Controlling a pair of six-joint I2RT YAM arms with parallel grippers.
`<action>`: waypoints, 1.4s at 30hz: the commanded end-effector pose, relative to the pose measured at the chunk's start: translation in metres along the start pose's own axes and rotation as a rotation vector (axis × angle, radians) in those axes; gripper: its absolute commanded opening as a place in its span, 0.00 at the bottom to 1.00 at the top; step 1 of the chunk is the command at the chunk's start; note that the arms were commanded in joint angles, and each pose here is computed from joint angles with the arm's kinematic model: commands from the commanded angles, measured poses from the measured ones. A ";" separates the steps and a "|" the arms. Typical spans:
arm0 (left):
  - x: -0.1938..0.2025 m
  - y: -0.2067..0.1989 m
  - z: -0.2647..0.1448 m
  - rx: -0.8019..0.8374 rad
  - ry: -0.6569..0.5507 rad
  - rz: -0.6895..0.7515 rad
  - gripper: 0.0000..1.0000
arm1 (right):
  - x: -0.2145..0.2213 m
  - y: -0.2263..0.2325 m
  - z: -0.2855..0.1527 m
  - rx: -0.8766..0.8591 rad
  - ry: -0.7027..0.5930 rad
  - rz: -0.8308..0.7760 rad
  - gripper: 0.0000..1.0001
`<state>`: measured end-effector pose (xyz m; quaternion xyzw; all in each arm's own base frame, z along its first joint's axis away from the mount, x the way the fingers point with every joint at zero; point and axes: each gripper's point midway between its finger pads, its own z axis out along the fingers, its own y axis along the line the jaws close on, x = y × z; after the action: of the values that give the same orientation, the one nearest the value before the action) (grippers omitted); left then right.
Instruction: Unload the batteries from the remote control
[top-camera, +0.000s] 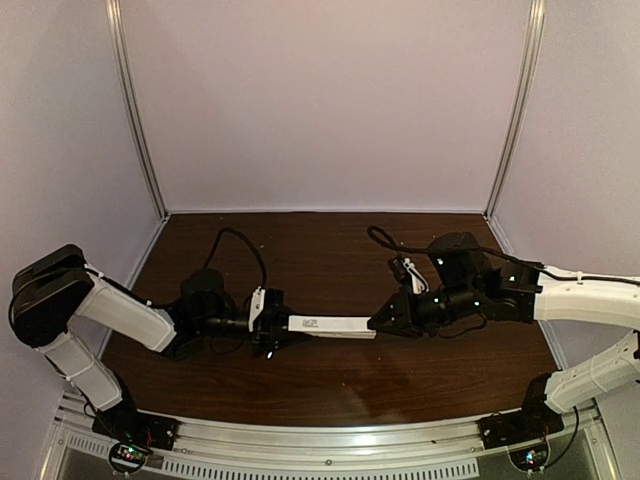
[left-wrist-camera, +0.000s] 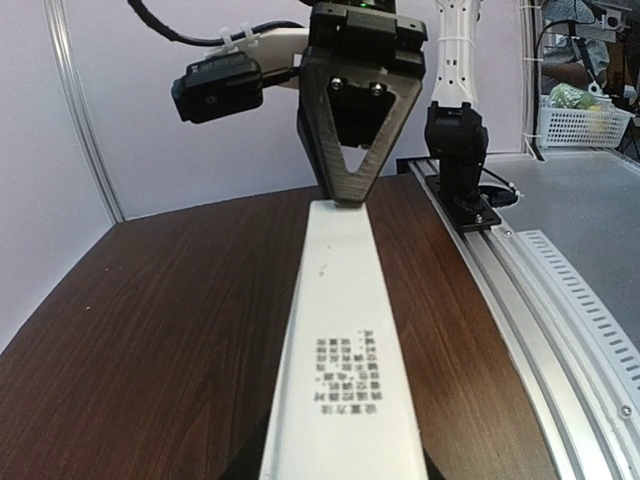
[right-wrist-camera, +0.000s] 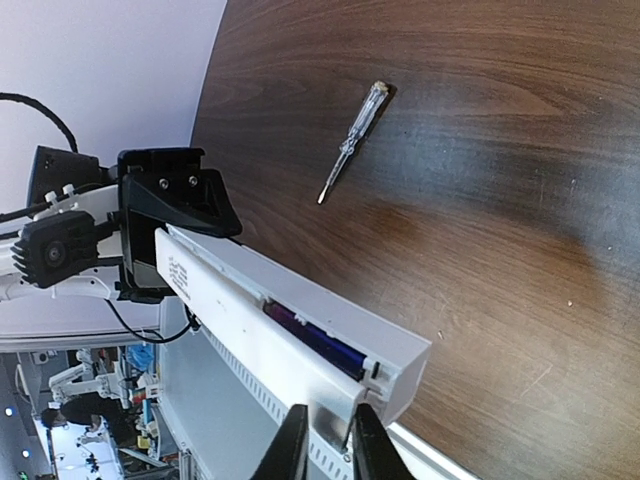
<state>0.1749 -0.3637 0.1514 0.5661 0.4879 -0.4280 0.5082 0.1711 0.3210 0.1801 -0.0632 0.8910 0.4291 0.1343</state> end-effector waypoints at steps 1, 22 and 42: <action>-0.024 0.006 0.004 -0.007 -0.070 0.075 0.00 | -0.002 0.007 0.002 -0.034 -0.012 -0.016 0.21; -0.024 0.006 0.004 -0.010 -0.068 0.076 0.00 | -0.003 0.009 0.007 -0.061 -0.016 -0.017 0.04; -0.025 0.007 0.003 -0.019 -0.075 0.076 0.00 | -0.006 0.029 -0.012 -0.155 -0.064 -0.053 0.00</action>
<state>0.1754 -0.3662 0.1553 0.5675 0.4820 -0.4267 0.5134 0.1716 0.3326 0.2112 -0.0821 0.8512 0.4913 0.1653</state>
